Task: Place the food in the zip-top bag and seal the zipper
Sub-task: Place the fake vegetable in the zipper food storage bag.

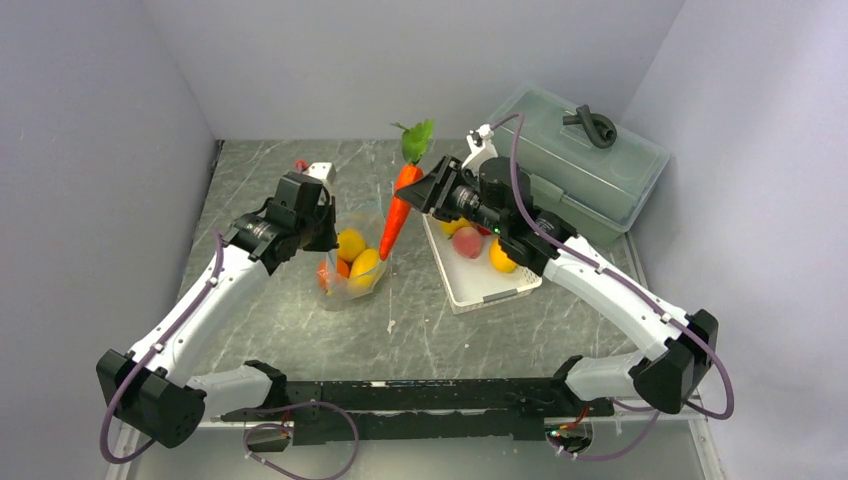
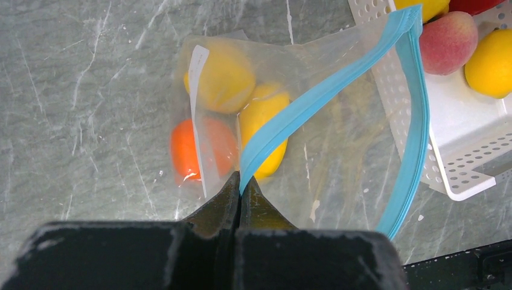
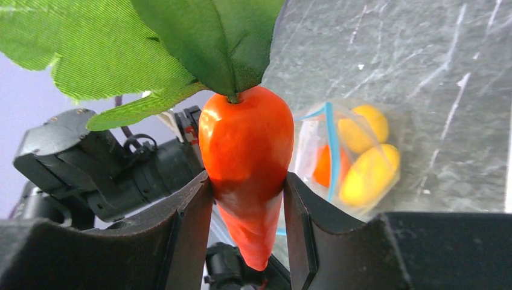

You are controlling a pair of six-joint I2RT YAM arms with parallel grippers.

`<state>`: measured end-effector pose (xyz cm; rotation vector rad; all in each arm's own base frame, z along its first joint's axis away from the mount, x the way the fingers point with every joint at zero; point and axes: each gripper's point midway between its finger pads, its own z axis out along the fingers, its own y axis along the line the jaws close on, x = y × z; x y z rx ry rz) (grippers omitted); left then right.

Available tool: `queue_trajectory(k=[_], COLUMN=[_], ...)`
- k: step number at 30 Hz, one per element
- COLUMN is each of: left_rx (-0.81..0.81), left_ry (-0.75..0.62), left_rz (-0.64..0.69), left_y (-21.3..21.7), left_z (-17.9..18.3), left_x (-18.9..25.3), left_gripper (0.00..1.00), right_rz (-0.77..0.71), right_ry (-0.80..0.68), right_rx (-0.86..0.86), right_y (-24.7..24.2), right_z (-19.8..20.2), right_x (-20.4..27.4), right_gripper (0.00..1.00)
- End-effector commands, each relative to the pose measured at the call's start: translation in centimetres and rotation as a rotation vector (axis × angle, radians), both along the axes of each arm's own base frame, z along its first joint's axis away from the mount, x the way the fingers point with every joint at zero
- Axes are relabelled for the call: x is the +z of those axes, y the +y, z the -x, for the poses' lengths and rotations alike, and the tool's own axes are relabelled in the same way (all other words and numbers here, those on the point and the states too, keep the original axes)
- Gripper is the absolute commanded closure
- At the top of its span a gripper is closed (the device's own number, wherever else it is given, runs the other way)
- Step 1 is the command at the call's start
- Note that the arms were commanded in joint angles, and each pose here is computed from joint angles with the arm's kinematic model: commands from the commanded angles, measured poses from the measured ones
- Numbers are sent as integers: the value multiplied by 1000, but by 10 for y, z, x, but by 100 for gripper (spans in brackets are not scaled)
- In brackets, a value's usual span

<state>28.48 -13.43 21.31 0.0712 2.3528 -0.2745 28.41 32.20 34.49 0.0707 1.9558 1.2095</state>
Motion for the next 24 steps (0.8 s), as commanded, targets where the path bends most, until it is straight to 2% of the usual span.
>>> queue_trajectory(k=[1, 9, 24], left_rx=[10, 26, 26], left_ry=[-76, -79, -75], left_rz=[73, 99, 129], left_y=[-5, 0, -1], left_z=[-8, -9, -10], left_x=[28, 30, 31], left_gripper=[100, 100, 100], right_rz=[-150, -102, 23], right_ry=[-31, -22, -10], right_rx=[-33, -97, -103], right_y=[15, 42, 80], right_z=[-7, -17, -16], right_x=[28, 6, -31], right_gripper=[100, 100, 100])
